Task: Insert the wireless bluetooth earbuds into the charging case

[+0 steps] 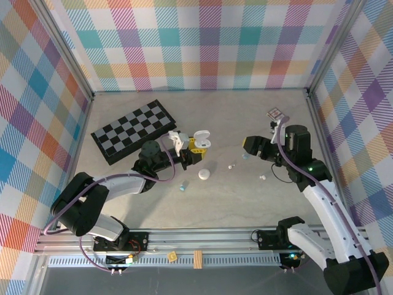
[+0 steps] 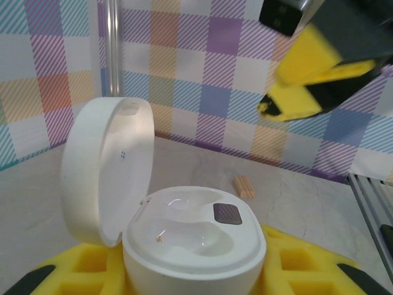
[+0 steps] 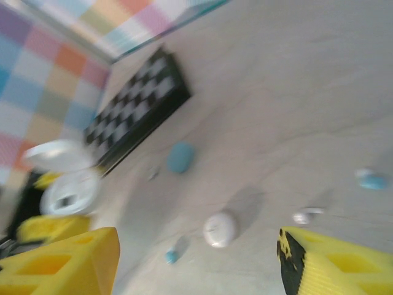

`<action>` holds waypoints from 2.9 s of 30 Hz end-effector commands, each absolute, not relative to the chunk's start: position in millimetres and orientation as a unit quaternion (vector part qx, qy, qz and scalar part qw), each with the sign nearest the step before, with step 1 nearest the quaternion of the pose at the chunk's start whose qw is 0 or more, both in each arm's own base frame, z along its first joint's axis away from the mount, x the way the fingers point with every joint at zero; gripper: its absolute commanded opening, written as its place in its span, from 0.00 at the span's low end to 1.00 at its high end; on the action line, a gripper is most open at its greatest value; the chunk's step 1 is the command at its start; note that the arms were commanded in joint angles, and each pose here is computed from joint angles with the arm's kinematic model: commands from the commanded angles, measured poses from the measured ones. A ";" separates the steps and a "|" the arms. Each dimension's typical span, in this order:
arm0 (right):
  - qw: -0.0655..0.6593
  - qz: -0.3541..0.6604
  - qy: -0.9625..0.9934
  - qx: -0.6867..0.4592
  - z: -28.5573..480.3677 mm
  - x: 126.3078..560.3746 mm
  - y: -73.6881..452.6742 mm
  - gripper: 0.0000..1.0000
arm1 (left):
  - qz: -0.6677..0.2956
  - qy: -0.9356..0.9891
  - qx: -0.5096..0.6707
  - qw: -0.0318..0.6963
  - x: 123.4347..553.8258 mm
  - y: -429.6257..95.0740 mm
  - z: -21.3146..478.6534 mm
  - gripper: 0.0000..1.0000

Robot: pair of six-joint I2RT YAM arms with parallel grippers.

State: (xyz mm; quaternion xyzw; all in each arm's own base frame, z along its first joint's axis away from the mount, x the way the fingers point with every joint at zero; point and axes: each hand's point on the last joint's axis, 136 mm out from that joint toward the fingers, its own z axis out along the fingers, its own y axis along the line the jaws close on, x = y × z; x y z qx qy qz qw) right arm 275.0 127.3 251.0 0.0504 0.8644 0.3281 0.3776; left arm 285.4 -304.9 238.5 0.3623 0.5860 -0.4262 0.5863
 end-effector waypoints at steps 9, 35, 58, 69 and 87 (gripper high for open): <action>0.320 0.215 0.869 0.311 136.2 311.9 9.0 0.69 | -0.433 0.549 0.364 0.615 275.3 -298.6 263.4 0.34; 0.222 0.248 0.877 0.346 33.1 351.9 -13.6 0.60 | -0.451 0.528 0.366 0.620 263.6 -296.0 281.4 0.34; 0.207 0.235 0.903 0.294 42.5 355.8 -12.9 0.64 | -0.456 0.522 0.366 0.621 262.1 -296.5 284.8 0.34; 0.174 0.270 0.901 0.291 36.8 339.2 3.9 0.60 | -0.454 0.523 0.366 0.622 260.5 -295.0 285.1 0.34; 0.138 0.277 0.905 0.293 19.1 333.2 9.8 0.42 | -0.454 0.522 0.367 0.622 260.6 -295.5 287.0 0.34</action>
